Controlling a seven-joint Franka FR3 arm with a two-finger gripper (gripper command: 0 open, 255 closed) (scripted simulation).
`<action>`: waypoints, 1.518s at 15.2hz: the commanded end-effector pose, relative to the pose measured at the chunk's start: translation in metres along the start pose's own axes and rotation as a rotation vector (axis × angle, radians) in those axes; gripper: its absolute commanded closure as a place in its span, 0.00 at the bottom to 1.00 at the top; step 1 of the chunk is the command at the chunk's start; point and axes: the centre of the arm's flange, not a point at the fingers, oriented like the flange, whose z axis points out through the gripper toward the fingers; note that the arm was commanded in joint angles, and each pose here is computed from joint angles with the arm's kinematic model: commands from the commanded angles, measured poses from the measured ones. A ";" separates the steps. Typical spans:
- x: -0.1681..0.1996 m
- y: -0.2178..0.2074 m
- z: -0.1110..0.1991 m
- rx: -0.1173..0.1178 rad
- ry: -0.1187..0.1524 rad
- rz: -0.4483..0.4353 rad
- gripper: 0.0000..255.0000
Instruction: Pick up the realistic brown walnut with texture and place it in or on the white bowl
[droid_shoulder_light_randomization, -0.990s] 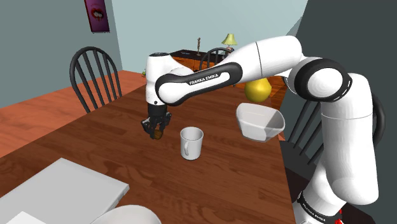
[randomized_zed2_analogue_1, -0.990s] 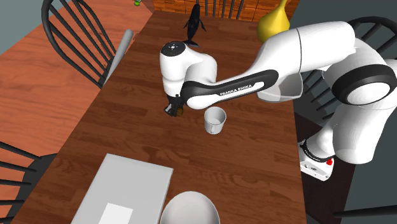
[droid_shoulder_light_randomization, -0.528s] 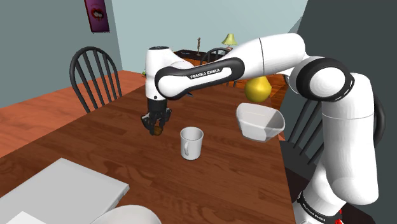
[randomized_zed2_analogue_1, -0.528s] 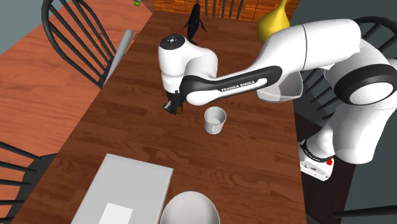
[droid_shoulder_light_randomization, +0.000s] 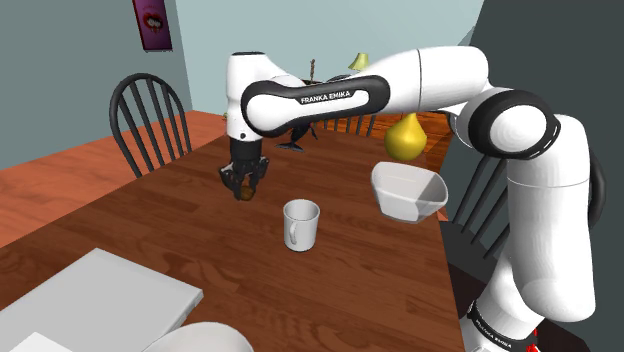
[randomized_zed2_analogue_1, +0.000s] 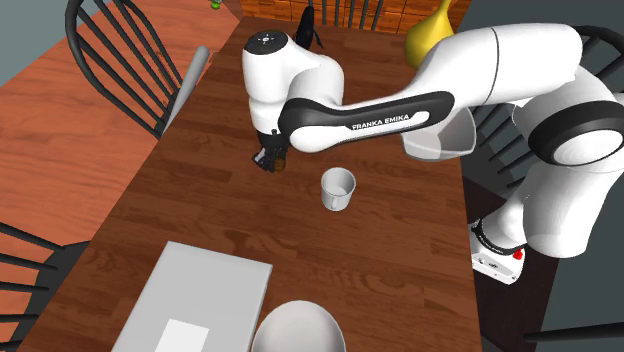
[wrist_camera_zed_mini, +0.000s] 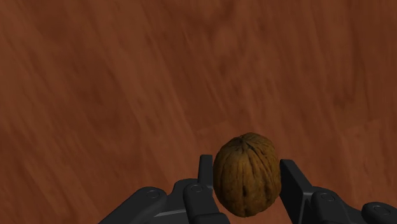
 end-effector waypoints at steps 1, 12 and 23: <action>0.000 0.000 -0.012 0.000 0.000 0.000 1.00; 0.004 -0.002 -0.070 0.000 0.000 0.000 1.00; -0.079 -0.087 -0.083 0.000 0.000 0.000 1.00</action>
